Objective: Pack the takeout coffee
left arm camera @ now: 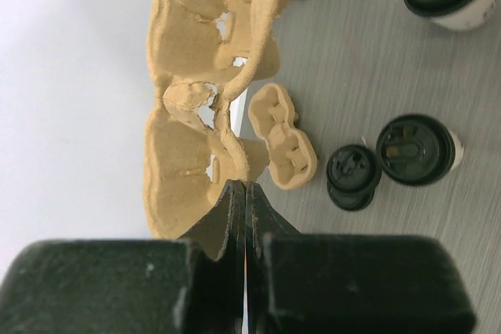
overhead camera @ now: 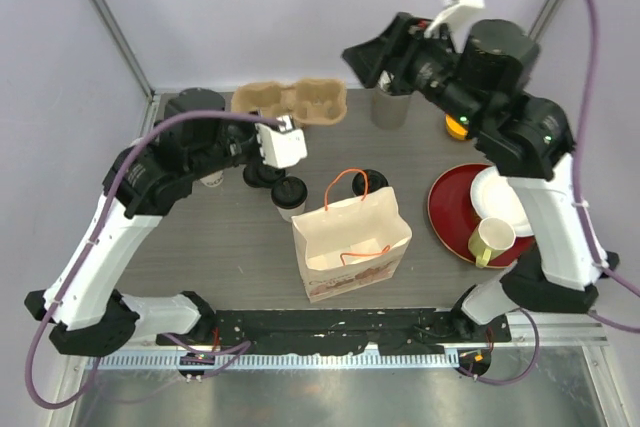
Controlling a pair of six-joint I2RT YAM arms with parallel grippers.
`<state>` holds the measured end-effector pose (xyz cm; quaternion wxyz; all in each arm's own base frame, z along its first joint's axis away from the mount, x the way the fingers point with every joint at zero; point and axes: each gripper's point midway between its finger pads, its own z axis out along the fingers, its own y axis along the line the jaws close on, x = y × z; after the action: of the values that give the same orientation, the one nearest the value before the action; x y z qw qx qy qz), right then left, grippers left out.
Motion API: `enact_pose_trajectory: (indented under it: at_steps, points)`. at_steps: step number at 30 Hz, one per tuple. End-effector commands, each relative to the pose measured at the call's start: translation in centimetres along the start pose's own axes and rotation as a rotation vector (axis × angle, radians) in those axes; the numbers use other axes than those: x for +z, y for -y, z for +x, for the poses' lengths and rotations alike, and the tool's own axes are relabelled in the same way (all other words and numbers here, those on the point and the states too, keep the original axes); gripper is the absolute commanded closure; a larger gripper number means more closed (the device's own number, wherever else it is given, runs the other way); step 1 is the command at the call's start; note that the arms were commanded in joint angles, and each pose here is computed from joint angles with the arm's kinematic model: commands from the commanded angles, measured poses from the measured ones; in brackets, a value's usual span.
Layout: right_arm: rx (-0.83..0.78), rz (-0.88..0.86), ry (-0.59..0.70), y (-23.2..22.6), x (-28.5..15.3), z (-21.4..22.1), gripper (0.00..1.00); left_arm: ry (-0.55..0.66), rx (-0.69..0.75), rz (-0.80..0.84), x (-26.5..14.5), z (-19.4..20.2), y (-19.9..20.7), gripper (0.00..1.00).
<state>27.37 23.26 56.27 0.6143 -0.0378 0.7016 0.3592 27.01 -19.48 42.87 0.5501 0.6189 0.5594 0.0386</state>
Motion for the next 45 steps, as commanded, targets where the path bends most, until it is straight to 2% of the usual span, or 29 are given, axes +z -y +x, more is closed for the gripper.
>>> enact_pose_trajectory:
  at_steps: [1, 3, 7, 12, 17, 23, 26, 31, 40, 41, 44, 45]
  points:
    - [-0.049, -0.012, -0.024, -3.7, 3.5, 2.4, 0.28, -0.081, 0.17, -0.072, -0.6, 1.0, 0.2, 1.0]
    - [-0.066, 0.011, -0.059, -4.3, 3.8, 3.6, 0.28, -0.095, 0.219, -0.077, -0.3, 1.1, 0.6, 1.0]
    - [-0.123, 0.093, -0.171, -3.9, 5.9, 8.6, 0.27, -0.103, 0.293, -0.116, -0.2, 0.9, 0.4, 1.0]
    - [-0.194, 0.255, -0.235, -0.6, 6.6, 12.1, 0.27, -0.107, 0.39, -0.185, -0.2, 0.7, 0.6, 1.0]
    - [-0.202, 0.249, -0.229, -0.8, 8.2, 13.3, 0.27, -0.088, 0.564, -0.273, 0.6, -0.1, 1.4, 1.0]
    - [-0.197, 0.251, -0.265, -0.6, 9.7, 15.8, 0.28, -0.095, 0.583, -0.315, 1.1, -0.7, 1.2, 1.0]
    - [-0.182, 0.258, -0.275, -0.3, 9.6, 16.5, 0.3, -0.11, 0.601, -0.399, 0.9, -0.7, 0.3, 1.0]
    - [-0.152, 0.251, -0.241, -0.5, 9.6, 16.2, 0.36, -0.136, 0.638, -0.41, 1.0, -0.2, 0.5, 1.0]
    - [-0.159, 0.253, -0.242, -0.2, 11.0, 16.7, 0.5, -0.107, 0.685, -0.42, 1.2, -0.6, 1.0, 1.0]
    - [-0.156, 0.259, -0.24, 0.2, 11.1, 16.6, 0.53, -0.098, 0.694, -0.423, 1.2, -0.8, 1.0, 1.0]
    - [-0.161, 0.268, -0.23, 0.5, 10.9, 16.0, 0.7, -0.08, 0.694, -0.428, 0.8, -0.9, 1.1, 1.0]
    - [-0.166, 0.268, -0.222, 0.5, 10.7, 15.6, 0.72, -0.072, 0.696, -0.426, 0.8, -0.9, 1.2, 1.0]
